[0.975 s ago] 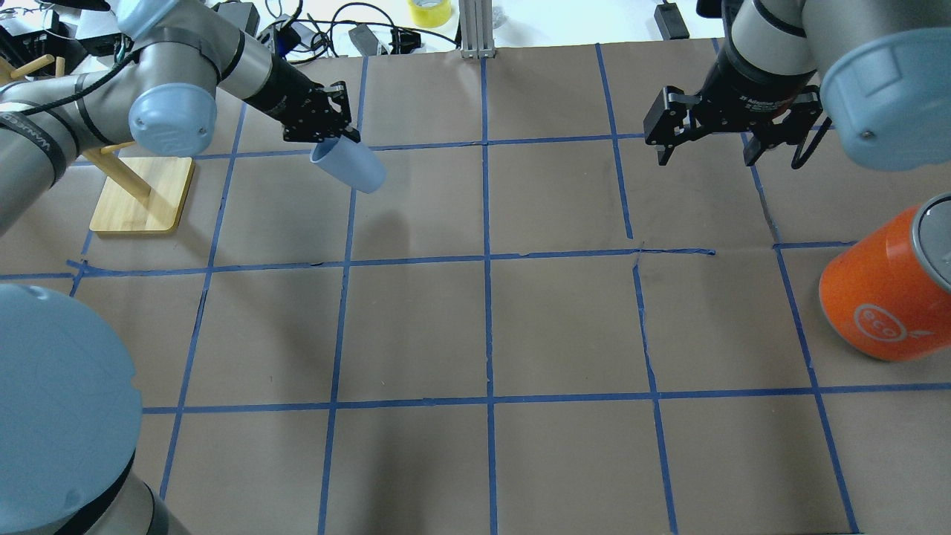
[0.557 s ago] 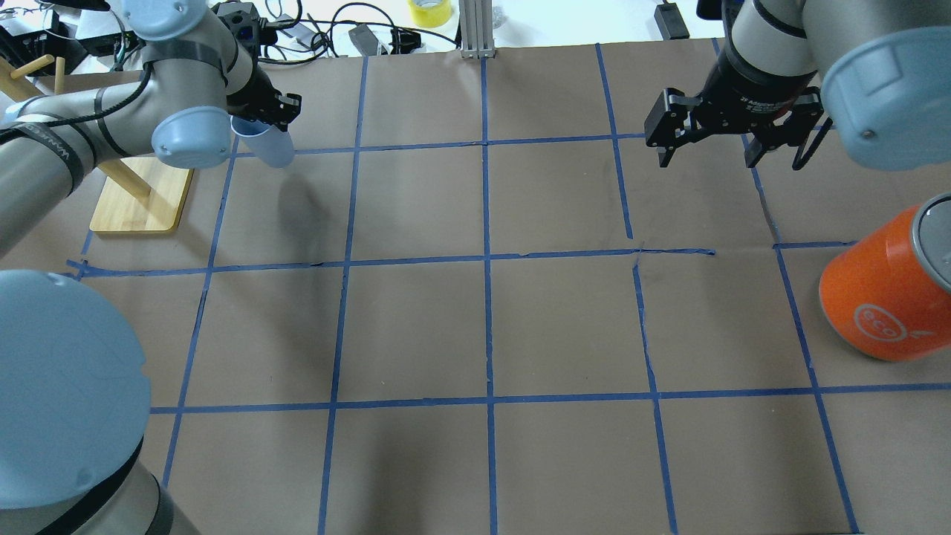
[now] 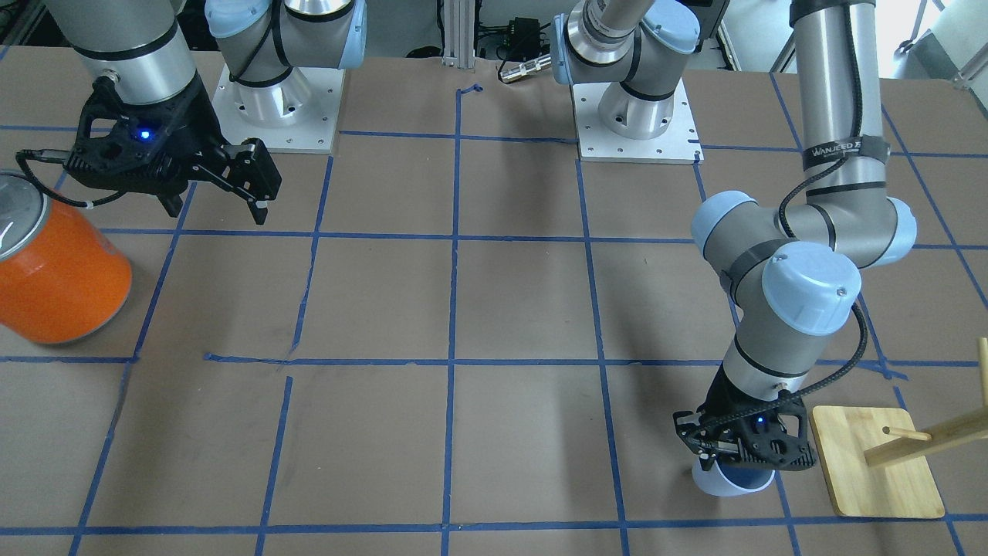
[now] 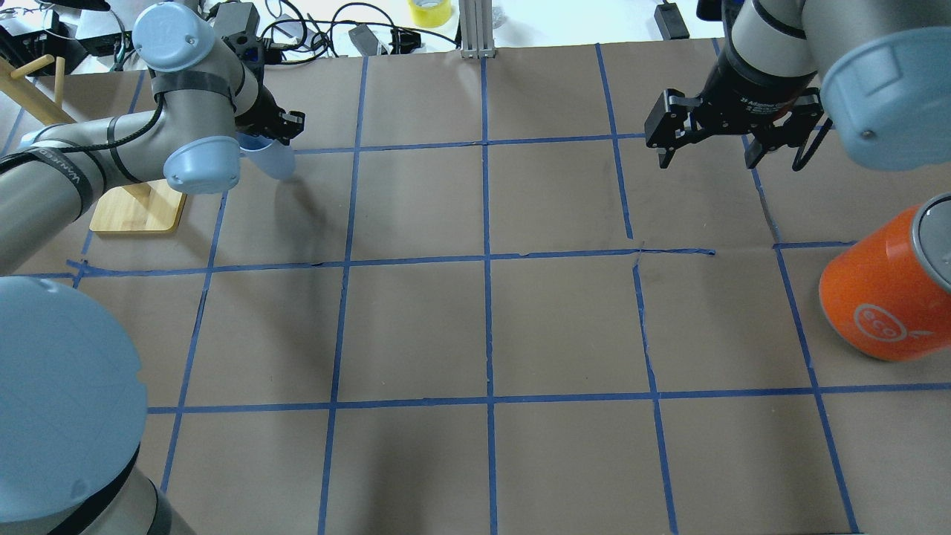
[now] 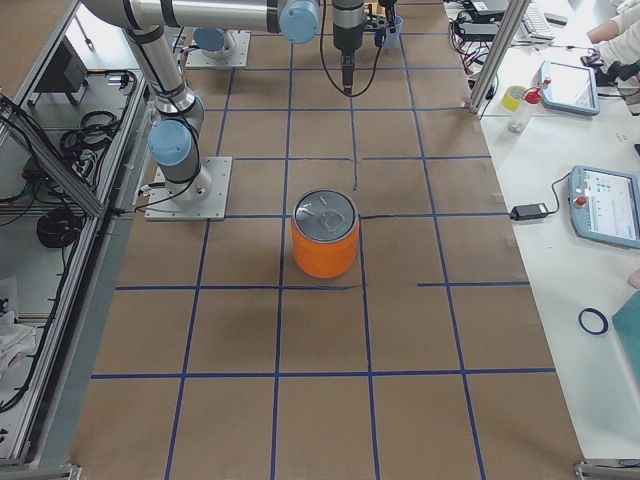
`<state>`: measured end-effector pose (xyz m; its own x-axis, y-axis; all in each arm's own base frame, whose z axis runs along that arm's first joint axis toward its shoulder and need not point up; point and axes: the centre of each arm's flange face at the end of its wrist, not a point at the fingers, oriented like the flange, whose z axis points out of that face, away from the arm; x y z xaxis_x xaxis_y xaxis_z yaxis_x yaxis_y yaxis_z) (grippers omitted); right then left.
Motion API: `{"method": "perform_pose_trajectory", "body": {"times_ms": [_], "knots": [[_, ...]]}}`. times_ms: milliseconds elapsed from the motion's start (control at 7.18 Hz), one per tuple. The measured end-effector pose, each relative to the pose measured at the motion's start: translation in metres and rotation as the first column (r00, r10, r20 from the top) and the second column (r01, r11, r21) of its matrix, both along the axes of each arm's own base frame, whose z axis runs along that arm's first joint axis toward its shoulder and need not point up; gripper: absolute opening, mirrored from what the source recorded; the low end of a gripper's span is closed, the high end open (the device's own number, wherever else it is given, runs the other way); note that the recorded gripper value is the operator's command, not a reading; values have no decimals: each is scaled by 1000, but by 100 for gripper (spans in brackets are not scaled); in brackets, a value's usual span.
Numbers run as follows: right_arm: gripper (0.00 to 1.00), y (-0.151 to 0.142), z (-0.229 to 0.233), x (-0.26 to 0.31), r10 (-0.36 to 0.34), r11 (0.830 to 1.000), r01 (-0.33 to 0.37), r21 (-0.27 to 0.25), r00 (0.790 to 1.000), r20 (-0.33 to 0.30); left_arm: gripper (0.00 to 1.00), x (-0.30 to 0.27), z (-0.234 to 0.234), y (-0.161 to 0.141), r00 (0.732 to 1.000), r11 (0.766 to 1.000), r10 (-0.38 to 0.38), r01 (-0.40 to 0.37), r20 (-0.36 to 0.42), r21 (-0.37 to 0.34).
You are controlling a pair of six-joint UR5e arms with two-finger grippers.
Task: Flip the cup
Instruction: 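Set the cup upright on the table and open the left gripper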
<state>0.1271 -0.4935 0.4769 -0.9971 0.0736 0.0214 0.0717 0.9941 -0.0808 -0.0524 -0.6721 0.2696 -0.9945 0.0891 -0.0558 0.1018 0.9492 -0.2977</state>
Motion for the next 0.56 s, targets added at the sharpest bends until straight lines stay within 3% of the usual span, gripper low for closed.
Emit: {"method": "perform_pose_trajectory", "body": {"times_ms": [279, 557], "knots": [[100, 0, 0, 0, 0, 1000, 0, 1, 1000, -1, 100, -8, 15, 7, 1000, 998, -10, 10, -4, 61], [100, 0, -1, 0, 0, 1000, 0, 4, 1000, 0, 100, -23, 89, 27, 1000, 986, -21, 23, -12, 168]]}}
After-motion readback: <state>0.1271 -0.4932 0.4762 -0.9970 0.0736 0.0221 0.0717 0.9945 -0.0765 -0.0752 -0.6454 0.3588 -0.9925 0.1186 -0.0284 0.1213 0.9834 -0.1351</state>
